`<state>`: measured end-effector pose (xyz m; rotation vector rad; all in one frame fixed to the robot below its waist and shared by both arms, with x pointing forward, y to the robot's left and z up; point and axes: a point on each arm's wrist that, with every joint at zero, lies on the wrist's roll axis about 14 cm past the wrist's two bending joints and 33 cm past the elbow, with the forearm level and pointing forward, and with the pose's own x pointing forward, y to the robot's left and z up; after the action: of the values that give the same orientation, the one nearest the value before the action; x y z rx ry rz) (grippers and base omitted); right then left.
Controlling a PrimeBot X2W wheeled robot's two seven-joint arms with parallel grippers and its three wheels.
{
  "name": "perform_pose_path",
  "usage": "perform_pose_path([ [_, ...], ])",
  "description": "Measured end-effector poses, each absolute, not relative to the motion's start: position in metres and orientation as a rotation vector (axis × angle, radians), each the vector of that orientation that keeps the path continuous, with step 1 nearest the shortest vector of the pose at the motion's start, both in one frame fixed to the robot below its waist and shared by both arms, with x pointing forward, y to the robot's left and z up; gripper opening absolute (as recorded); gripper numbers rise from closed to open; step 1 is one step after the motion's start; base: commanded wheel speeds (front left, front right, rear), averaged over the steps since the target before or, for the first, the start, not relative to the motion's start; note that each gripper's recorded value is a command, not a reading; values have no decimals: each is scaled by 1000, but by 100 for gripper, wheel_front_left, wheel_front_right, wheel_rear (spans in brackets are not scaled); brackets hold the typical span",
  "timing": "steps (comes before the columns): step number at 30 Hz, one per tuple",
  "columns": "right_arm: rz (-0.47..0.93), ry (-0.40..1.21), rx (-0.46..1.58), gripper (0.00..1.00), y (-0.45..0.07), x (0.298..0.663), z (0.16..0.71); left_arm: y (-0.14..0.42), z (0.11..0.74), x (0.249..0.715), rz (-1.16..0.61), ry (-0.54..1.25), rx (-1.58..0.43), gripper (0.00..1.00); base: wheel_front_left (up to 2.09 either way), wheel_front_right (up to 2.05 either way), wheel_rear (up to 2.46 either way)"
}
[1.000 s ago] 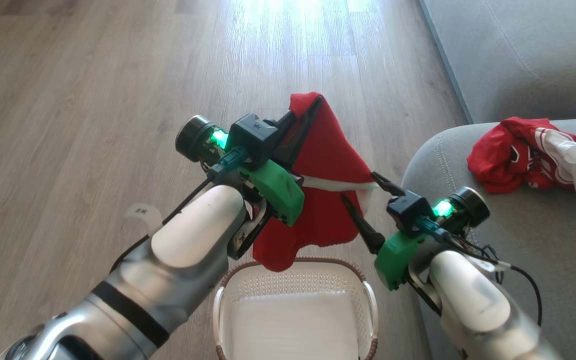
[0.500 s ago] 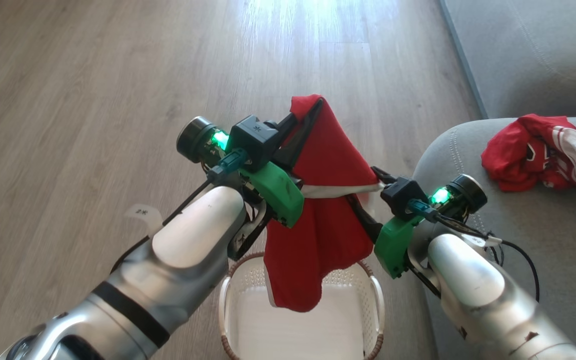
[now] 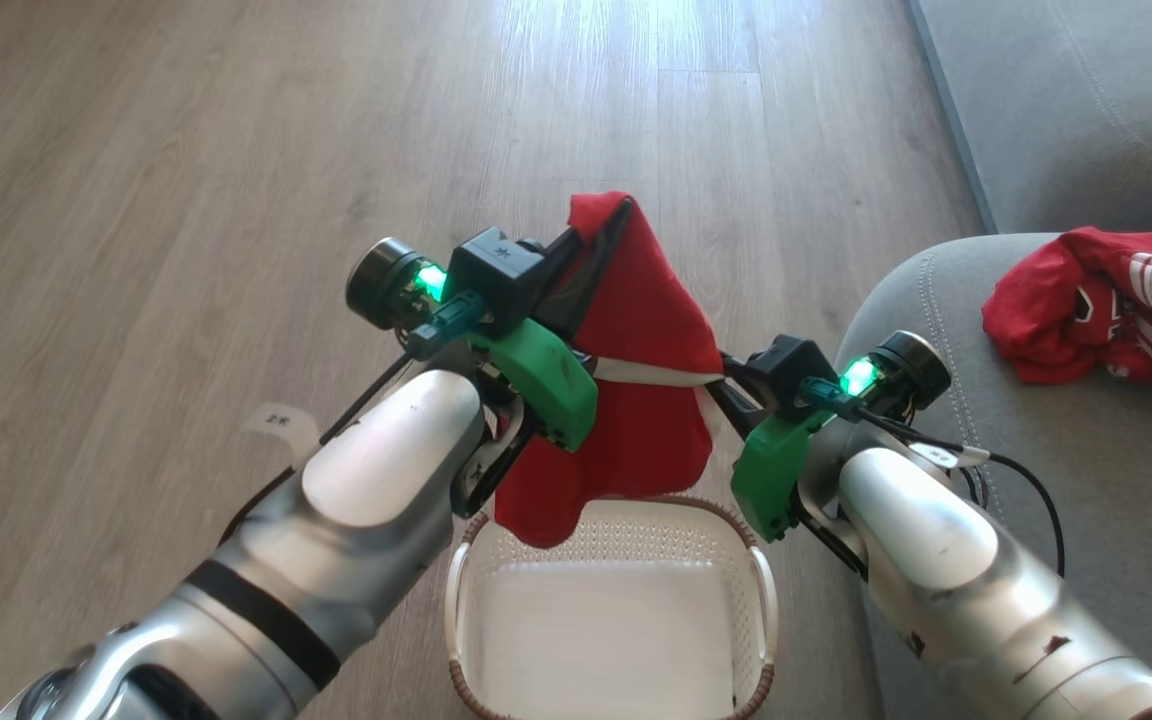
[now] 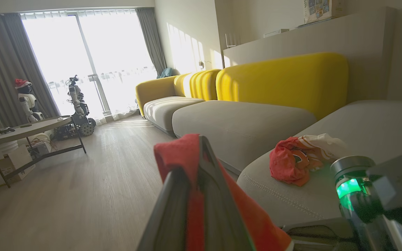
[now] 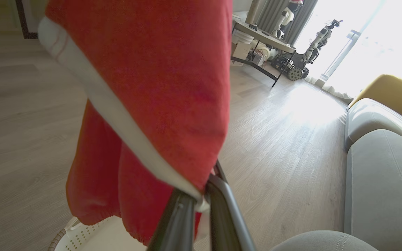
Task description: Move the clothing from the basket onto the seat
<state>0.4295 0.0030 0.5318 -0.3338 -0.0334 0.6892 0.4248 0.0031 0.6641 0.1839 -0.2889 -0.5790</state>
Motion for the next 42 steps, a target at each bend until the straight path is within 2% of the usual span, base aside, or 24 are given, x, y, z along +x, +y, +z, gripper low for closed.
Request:
perform_pose_path([
  [5,666,-52,-306,0,-5,431,540,4,659,430,-575,-271,170,0,0,0,0],
  [8,633,-74,-307,0,-21,434,549,3,652,431,-578,-253,150,39,0,0,0],
  [9,618,-83,-312,0,-28,436,553,3,648,431,-578,-246,141,49,0,0,0],
  [11,586,-104,-313,0,-41,440,564,2,638,432,-576,-220,119,100,0,0,0],
  [22,406,-142,-342,0,-122,438,587,-40,609,421,-681,-161,70,100,0,0,0],
  [42,25,-162,-341,0,-280,399,622,-154,578,364,-1012,-111,5,100,0,0,0],
])
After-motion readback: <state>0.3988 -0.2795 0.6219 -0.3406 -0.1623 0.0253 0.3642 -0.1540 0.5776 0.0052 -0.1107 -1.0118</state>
